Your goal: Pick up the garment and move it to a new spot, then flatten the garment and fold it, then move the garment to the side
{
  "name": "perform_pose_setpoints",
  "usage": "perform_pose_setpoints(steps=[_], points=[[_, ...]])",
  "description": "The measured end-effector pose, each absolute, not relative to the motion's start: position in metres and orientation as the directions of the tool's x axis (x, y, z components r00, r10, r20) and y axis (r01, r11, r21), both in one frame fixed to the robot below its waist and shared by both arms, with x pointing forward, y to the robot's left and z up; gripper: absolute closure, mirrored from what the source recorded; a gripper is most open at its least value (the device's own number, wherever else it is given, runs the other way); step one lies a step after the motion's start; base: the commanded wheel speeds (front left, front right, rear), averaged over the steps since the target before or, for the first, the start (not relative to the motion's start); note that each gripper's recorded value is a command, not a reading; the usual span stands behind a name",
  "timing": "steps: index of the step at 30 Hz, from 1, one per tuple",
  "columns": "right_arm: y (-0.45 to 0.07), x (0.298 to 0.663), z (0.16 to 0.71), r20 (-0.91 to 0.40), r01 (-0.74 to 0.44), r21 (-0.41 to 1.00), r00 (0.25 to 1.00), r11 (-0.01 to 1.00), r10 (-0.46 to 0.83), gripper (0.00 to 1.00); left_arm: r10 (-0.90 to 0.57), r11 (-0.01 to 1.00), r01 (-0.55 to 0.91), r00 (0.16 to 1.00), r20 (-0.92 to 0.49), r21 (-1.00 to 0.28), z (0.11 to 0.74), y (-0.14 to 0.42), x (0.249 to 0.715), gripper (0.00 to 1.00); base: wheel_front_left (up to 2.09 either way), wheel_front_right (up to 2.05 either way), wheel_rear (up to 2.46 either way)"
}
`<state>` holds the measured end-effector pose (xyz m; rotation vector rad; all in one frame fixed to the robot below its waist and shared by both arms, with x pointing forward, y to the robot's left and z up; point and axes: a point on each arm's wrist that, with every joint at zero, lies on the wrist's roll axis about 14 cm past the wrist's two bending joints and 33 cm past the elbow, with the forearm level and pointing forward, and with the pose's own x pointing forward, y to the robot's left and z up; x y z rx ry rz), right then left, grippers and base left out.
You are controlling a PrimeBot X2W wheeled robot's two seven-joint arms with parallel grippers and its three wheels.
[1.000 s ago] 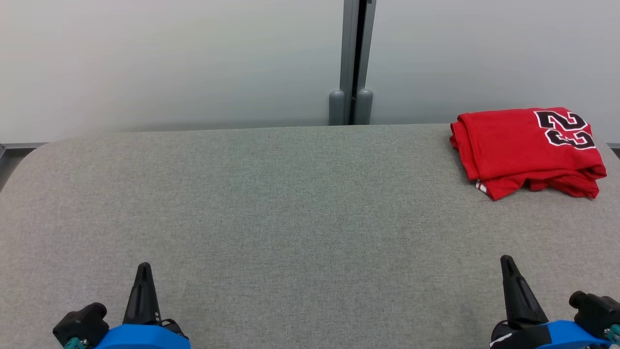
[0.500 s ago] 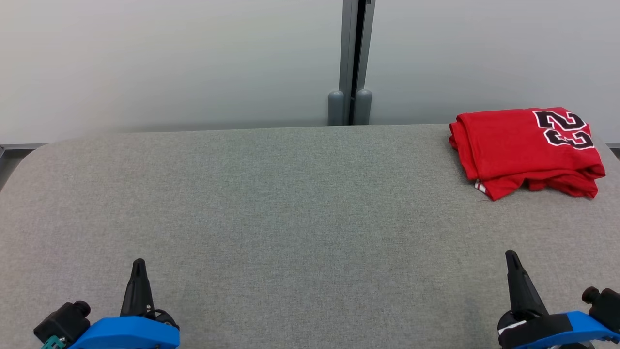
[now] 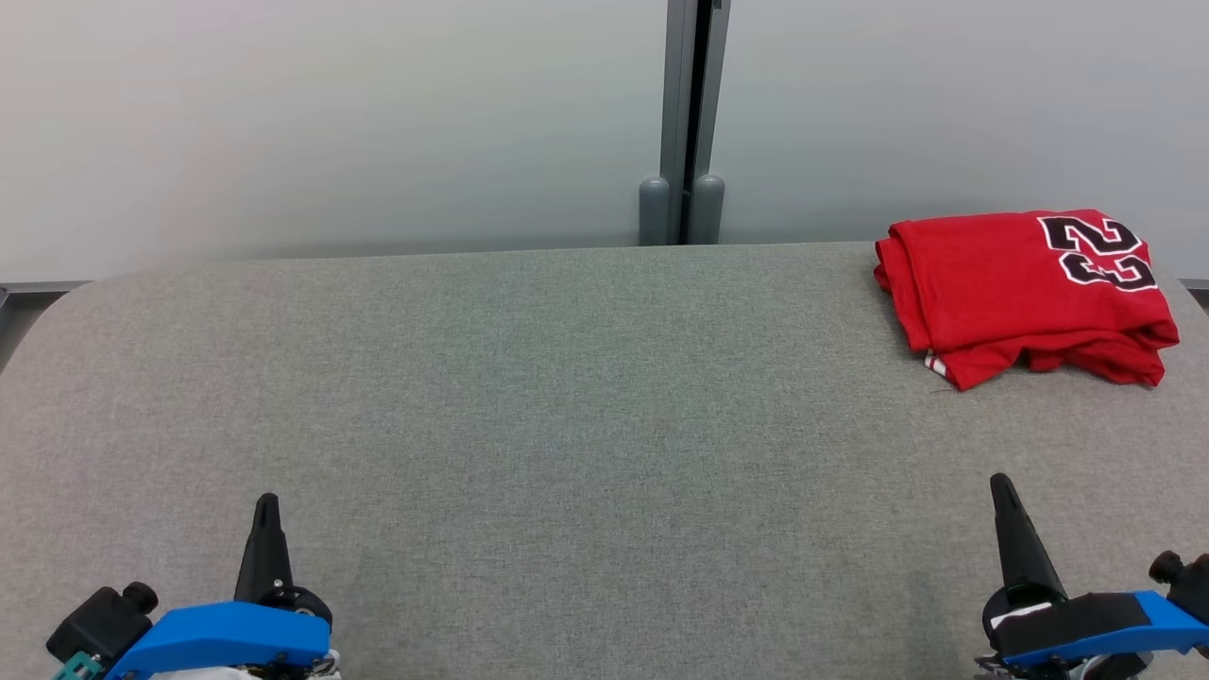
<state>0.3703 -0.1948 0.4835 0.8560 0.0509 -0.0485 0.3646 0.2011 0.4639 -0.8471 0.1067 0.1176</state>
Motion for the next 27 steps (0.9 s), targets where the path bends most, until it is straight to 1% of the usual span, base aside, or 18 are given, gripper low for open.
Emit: perform_pose_setpoints(steps=[9, 27], points=[[-0.196, 0.372, 0.484, -0.069, 0.069, 0.826, 0.997, 0.559, -0.022, 1.00, 0.050, 0.560, -0.134, 0.990, -0.128, -0.817, 0.470, 0.201, 0.370, 1.00, 0.00, 0.00, 0.00], [-0.197, 0.378, 0.490, -0.058, 0.060, 0.918, 0.998, 0.392, -0.017, 1.00, 0.036, 0.392, -0.113, 0.993, -0.108, -0.913, 0.478, 0.201, 0.376, 1.00, 0.00, 0.00, 0.00]])
